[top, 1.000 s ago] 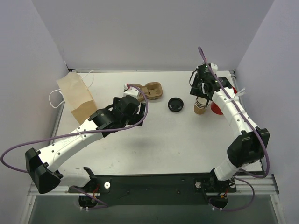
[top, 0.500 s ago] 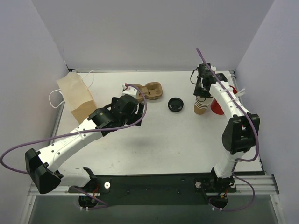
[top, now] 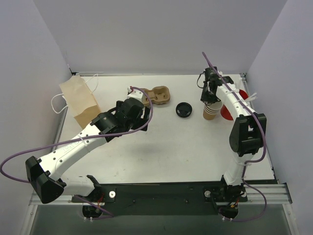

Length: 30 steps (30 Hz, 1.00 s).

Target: Pack the takeout coffee

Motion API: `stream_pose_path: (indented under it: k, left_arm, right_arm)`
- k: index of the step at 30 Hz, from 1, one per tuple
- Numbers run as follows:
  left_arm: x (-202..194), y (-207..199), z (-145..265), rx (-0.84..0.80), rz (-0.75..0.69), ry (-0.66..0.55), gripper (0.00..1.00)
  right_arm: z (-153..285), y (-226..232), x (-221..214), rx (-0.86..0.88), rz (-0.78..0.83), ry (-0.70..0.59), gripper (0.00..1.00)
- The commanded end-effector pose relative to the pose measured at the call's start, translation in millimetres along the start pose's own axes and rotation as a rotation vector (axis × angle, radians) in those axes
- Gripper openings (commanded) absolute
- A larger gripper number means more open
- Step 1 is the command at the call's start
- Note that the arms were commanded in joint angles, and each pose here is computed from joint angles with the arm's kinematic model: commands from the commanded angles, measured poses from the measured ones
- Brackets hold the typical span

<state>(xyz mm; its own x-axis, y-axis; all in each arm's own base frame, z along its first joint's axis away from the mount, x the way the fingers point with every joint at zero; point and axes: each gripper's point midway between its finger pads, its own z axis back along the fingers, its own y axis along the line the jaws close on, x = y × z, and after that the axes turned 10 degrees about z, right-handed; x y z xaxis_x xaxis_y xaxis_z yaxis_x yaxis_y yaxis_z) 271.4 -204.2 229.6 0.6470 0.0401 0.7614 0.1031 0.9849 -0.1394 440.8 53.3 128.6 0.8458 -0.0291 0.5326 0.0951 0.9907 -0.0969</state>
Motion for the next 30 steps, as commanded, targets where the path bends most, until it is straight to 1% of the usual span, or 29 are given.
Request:
stream_pose_path:
  k: [1,14,20,21,26,30]
  left_arm:
    - [19.7,-4.4,8.2,-0.024,0.017,-0.041,0.97]
    - [17.2,-3.0,6.0,-0.021,0.017,-0.033,0.97]
    - [16.8,-1.8,7.1,-0.019,0.017,-0.033,0.96]
    - [17.0,-1.2,7.7,-0.018,0.018,-0.035,0.97]
    - [15.1,0.6,7.7,-0.015,0.020,-0.033,0.96]
    - [15.6,0.1,7.4,-0.017,0.022,-0.032,0.97]
  right_arm:
    - [5.8,-4.5,9.9,-0.009,-0.001,-0.020,0.20]
    - [16.4,-13.2,15.0,-0.045,0.002,-0.040,0.20]
    - [15.8,-13.6,15.2,-0.052,0.010,-0.032,0.10]
    - [16.4,-13.0,14.6,-0.051,0.010,-0.030,0.05]
    - [23.9,-18.2,20.1,-0.081,0.015,-0.038,0.00]
    - [29.7,-20.3,22.1,-0.127,0.046,-0.038,0.00]
